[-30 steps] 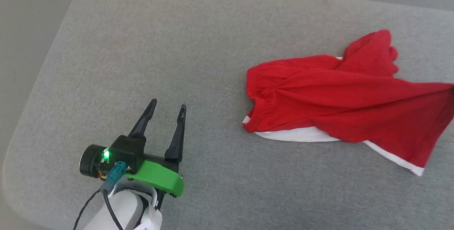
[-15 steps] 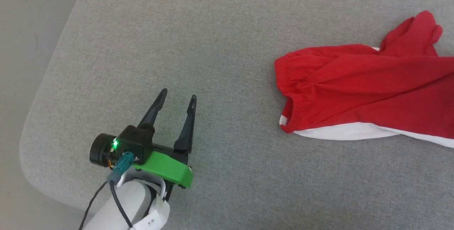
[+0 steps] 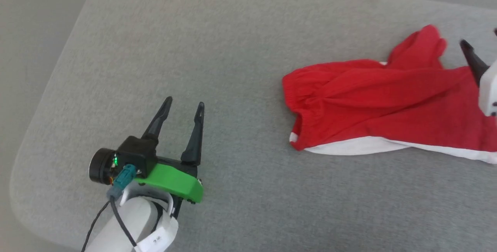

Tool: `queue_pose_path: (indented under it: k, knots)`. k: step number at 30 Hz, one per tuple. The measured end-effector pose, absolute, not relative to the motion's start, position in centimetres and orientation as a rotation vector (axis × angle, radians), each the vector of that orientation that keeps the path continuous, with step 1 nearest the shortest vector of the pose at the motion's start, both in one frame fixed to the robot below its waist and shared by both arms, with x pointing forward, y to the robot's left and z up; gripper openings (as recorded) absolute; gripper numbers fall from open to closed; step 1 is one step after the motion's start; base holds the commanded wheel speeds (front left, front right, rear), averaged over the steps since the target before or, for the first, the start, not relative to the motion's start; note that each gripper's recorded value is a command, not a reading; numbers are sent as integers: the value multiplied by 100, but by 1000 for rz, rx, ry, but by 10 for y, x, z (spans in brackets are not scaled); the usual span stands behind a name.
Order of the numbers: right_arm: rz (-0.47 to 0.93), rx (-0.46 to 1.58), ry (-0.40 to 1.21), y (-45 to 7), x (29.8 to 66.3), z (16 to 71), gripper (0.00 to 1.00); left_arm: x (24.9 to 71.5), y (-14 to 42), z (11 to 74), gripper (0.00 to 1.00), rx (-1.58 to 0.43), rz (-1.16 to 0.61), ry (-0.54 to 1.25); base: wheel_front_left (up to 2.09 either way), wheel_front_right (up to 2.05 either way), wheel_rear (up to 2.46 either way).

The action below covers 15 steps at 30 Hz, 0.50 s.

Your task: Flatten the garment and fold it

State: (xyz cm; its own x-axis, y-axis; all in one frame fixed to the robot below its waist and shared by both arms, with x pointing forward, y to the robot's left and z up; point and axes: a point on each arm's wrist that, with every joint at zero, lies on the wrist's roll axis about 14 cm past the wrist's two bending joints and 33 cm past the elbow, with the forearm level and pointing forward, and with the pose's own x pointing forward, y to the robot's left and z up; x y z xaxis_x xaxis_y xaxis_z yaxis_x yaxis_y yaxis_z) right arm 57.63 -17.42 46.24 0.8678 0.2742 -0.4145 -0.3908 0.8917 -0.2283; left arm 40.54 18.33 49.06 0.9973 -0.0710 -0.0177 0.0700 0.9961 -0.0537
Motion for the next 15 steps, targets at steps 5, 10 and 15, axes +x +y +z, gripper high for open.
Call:
queue_pose_path:
  k: [5, 10, 15]
  knots:
    - [338, -177, 226, -176, 556, 498, 100, 406, 180, 504, 100, -74, -80, -15, 0, 0, 0]
    - [308, -76, 125, -184, 520, 512, 100, 406, 172, 514, 100, -104, -99, -36, 0, 0, 0]
    - [232, 26, 25, -197, 481, 524, 100, 406, 156, 519, 100, -129, -151, -33, 0, 0, 0]
